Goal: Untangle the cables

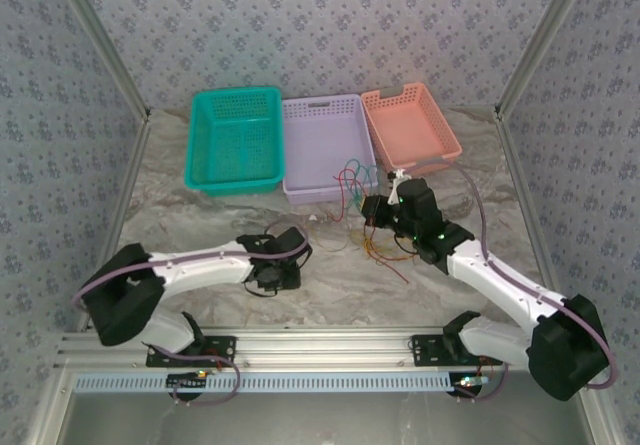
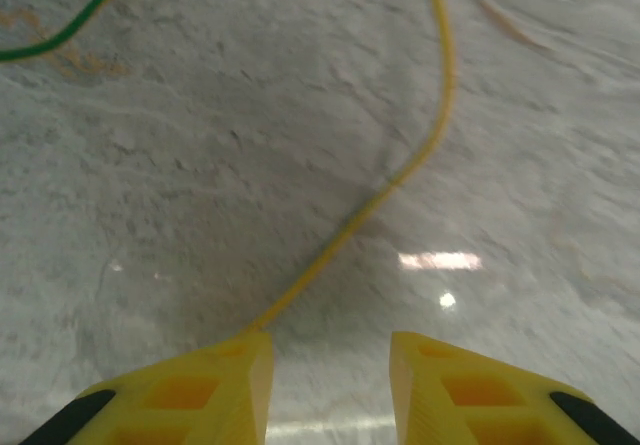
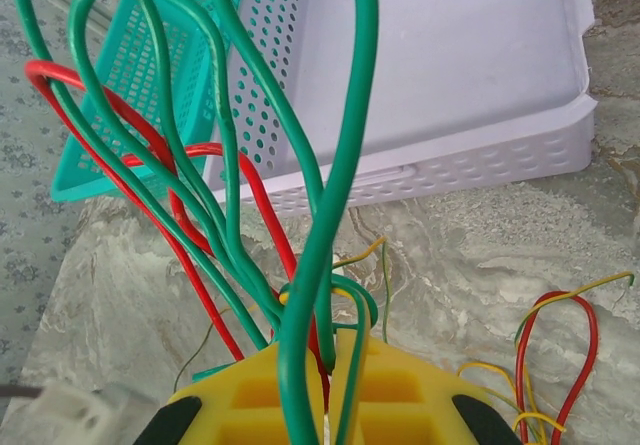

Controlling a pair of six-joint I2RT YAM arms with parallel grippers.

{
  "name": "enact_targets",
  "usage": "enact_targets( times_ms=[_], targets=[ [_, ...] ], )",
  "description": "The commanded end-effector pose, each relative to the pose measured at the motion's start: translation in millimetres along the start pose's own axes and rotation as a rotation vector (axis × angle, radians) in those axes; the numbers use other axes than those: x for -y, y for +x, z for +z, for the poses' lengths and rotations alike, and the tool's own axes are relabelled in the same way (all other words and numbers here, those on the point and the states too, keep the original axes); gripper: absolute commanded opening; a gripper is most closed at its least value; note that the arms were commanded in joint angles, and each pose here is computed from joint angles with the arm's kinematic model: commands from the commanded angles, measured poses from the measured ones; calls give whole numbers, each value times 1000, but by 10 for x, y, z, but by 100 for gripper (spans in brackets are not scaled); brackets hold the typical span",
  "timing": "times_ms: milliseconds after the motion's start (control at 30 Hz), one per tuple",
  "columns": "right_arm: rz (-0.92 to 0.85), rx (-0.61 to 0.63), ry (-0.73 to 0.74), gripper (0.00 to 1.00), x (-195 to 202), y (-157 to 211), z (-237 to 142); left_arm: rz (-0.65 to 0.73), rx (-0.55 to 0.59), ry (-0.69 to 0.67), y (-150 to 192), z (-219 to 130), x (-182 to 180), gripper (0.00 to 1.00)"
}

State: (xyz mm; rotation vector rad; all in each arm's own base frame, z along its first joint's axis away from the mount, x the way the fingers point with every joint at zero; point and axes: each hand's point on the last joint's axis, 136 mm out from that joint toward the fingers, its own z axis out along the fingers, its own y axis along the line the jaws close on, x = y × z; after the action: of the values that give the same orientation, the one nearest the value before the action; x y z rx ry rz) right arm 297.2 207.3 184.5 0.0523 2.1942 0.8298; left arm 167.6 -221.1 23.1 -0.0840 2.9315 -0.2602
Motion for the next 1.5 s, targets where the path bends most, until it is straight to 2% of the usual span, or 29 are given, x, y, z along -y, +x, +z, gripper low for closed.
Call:
enact_targets(
  times_ms=[0, 167, 300, 400, 500, 733, 767, 933, 1000, 1133, 1467],
  targets=[
    [-24, 11, 1, 0, -23, 23, -95, -77, 69, -4, -290, 86, -57, 34],
    [-6, 6, -22, 0, -12, 147, -176, -98, 110, -68, -743, 177, -298, 30],
    [17, 14, -49, 0, -15, 250, -251, -106, 150, -122, -1192, 187, -451, 19],
    [18, 12, -64, 0, -32, 314, -274, -85, 208, -101, -1498, 39, -363, 18],
    [6, 3, -71, 0, -47, 363, -257, -60, 263, -15, -1629, -262, -111, 21],
    [20, -6, -55, 0, -17, 344, -189, 32, 447, 168, -1427, -1043, 315, 49],
    [23, -9, -48, 0, -14, 331, -180, 44, 461, 199, -1395, -1095, 344, 49],
    [46, -37, -26, 0, -29, 289, -120, 198, 488, 444, -1180, -1275, 751, 48],
    [56, -47, -26, 0, -47, 285, -96, 262, 487, 499, -1099, -1315, 930, 47],
    [67, -78, -40, 0, -103, 300, -63, 330, 487, 511, -1062, -1284, 1134, 46],
    [84, -152, -85, 0, -185, 424, -7, 337, 484, 600, -1109, -1144, 1408, 46]
  ],
)
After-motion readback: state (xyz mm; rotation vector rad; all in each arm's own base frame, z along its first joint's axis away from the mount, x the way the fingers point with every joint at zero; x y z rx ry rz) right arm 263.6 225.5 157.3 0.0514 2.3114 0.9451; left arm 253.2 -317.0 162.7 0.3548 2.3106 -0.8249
